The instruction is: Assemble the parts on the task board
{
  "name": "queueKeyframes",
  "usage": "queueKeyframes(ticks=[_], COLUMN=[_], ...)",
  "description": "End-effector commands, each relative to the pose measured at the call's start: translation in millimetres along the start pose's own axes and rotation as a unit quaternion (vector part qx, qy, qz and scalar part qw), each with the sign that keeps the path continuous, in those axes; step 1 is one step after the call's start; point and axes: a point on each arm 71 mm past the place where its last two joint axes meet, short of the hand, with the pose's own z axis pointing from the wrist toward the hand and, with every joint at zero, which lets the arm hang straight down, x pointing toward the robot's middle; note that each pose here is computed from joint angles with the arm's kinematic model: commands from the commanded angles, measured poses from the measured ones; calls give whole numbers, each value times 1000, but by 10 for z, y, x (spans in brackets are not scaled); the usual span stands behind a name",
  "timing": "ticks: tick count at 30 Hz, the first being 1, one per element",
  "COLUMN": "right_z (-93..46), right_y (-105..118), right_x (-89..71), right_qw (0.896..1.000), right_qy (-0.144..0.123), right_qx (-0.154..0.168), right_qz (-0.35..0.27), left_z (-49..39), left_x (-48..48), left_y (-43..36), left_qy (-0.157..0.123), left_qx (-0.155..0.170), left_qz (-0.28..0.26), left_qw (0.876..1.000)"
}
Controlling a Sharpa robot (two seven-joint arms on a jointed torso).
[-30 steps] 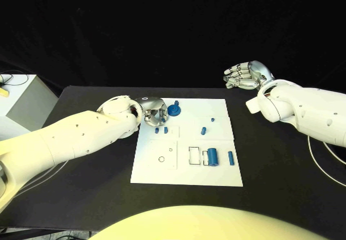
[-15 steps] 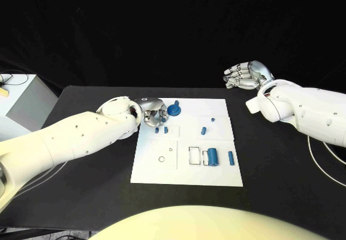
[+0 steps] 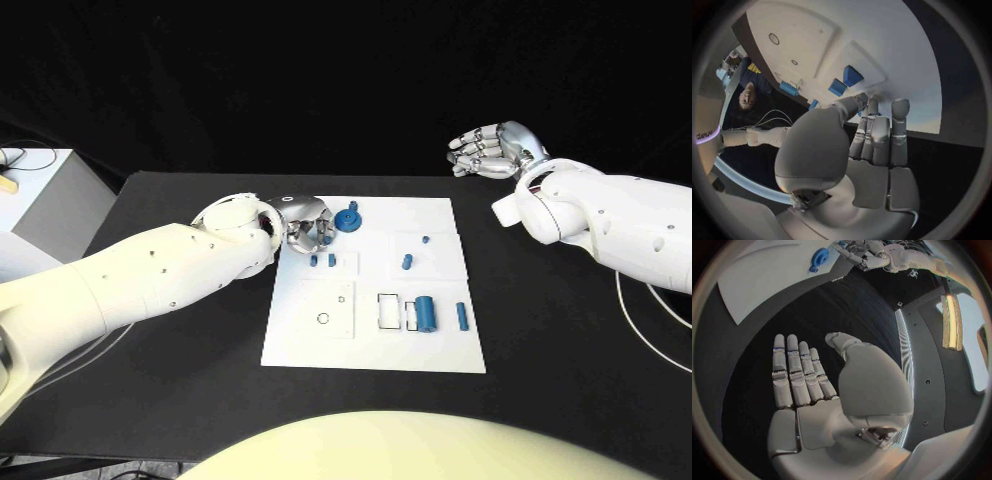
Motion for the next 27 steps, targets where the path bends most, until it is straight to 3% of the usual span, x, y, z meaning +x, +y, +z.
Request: queueKeyframes(ticks=[1, 27], right_z=[2, -1], right_y=[8, -3], right_x=[3, -1], right_qw=[1000, 1000], right_qy=[4, 5], right_qx=[-4, -3], right_qz=[-2, -2], left_z=[-1, -35], left_x=[-3, -35], left_y=[-6, -32], left_qy=[-1, -13], left_qx=[-1, 10], left_qz=[-4, -5], left_qw=[1000, 1000])
